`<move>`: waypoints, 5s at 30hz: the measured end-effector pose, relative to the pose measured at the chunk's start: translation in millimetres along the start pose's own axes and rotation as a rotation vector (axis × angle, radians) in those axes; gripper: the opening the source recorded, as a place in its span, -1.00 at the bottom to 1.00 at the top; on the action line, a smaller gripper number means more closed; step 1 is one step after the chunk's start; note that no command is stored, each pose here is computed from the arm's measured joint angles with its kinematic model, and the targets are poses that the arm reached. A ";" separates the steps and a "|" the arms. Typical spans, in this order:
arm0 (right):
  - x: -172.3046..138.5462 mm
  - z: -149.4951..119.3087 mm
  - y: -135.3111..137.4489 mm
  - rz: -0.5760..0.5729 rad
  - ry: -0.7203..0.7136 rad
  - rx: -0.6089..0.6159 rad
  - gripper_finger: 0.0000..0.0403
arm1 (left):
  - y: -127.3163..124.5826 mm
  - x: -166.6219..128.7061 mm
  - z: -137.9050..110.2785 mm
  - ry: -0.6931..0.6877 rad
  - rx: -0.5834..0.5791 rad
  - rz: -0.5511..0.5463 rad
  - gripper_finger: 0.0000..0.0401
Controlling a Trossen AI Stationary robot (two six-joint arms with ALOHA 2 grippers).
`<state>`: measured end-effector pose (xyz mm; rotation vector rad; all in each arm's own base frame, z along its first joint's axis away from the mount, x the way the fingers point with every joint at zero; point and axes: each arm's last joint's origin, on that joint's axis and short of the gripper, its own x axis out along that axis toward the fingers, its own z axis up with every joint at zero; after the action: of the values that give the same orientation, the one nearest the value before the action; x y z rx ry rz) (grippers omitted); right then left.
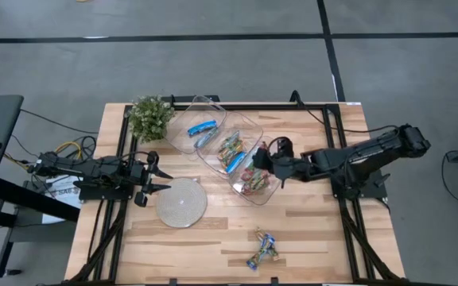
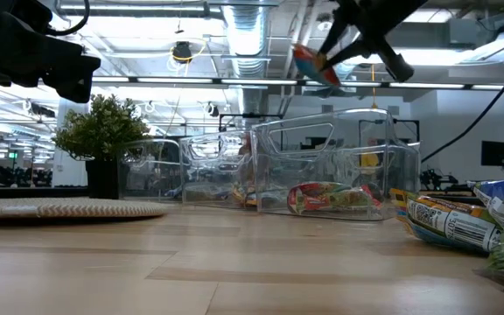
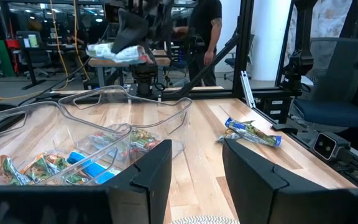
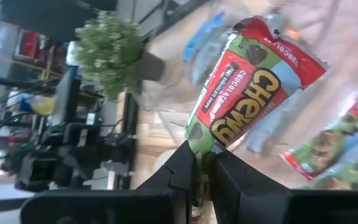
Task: Pick and place Granola Bars by type
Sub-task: Put the red granola bar into the bottom transparent bin, then put the blue granola bar into the top transparent bin
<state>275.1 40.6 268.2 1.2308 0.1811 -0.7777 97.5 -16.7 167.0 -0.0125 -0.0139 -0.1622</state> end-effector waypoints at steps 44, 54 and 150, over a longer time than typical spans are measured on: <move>50.3 -22.5 -41.7 -0.352 0.179 0.122 -0.49 | 0.0 0.0 -0.1 0.000 0.000 -0.001 -0.31; 16.9 -32.1 -22.0 -0.155 0.273 -0.091 -0.49 | 0.0 0.0 0.0 0.000 0.000 0.000 -0.31; 11.5 -230.9 -59.6 0.480 1.015 -2.198 0.06 | 0.0 0.0 -0.1 0.000 0.000 0.000 -0.31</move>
<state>310.3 234.8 133.9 -0.6246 1.1159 0.6697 97.5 -16.8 166.9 -0.0126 -0.0137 -0.1626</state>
